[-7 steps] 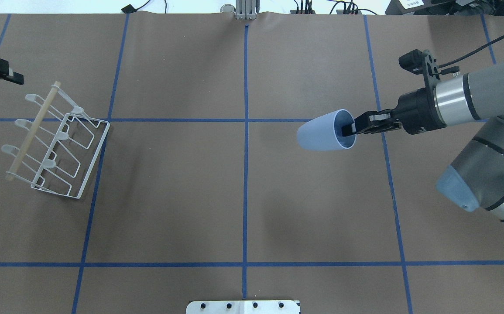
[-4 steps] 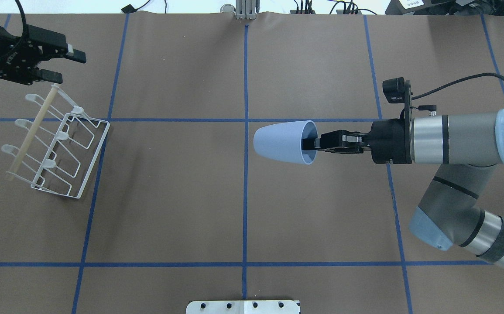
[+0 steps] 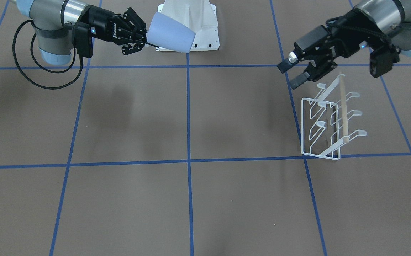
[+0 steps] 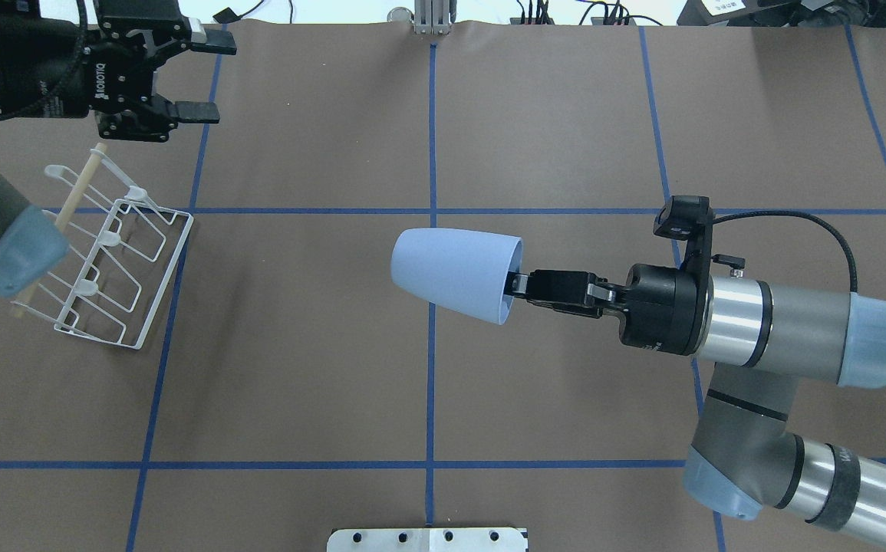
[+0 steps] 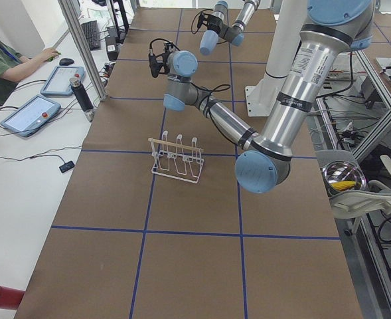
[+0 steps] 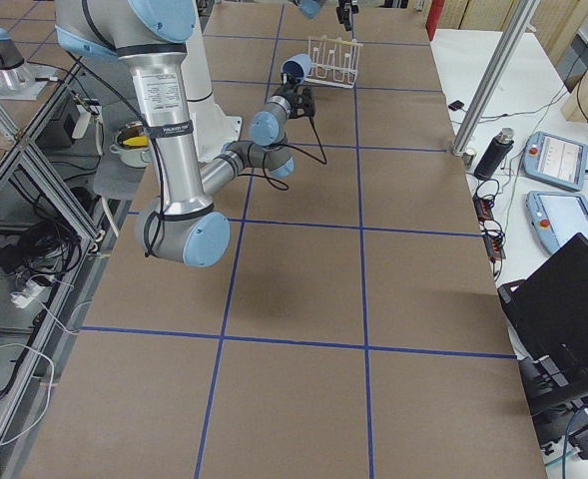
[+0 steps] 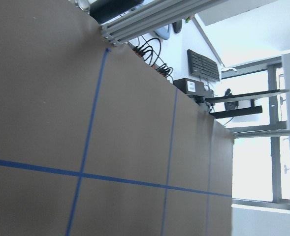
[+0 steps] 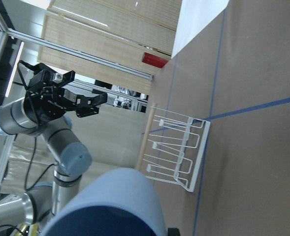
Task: Hang cup on cup holder
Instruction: 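Hold the cup sideways with the right gripper while the left gripper reaches toward its base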
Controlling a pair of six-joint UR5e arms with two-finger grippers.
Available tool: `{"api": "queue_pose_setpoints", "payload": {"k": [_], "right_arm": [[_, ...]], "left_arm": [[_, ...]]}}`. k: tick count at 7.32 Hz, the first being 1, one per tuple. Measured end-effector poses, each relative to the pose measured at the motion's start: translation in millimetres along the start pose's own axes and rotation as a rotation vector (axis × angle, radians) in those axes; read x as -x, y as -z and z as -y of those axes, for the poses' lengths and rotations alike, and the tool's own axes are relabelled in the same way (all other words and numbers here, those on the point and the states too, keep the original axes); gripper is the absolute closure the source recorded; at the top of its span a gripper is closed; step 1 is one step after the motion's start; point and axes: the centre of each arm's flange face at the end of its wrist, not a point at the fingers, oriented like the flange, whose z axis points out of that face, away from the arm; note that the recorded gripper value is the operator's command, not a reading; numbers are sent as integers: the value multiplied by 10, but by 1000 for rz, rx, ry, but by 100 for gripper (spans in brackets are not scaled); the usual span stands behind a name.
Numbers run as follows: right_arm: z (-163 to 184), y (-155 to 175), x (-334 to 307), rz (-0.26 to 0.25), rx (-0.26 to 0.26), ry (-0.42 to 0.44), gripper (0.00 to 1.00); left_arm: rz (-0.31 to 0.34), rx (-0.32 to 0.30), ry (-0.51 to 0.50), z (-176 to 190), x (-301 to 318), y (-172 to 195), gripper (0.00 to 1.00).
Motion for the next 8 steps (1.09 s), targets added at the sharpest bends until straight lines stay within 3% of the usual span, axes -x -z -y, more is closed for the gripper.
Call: {"api": "queue_pose_setpoints", "payload": {"k": [1,2,5,8], "right_arm": [[-23,3,52,42,-23,-12,100],[-21,12,84,66,-41,-21,100],[-4,-5,135,88,-54,-32,100],[-54,-16,179,114,-20,-52,100]], "left_arm": [[-89,-1,89,-195,11,-123,2],[-136,11,148,-366,17,-213,2],[-168,98,199,-801,-13,-471,2],[-173,214,221,-1310,-36,-757,2]]}}
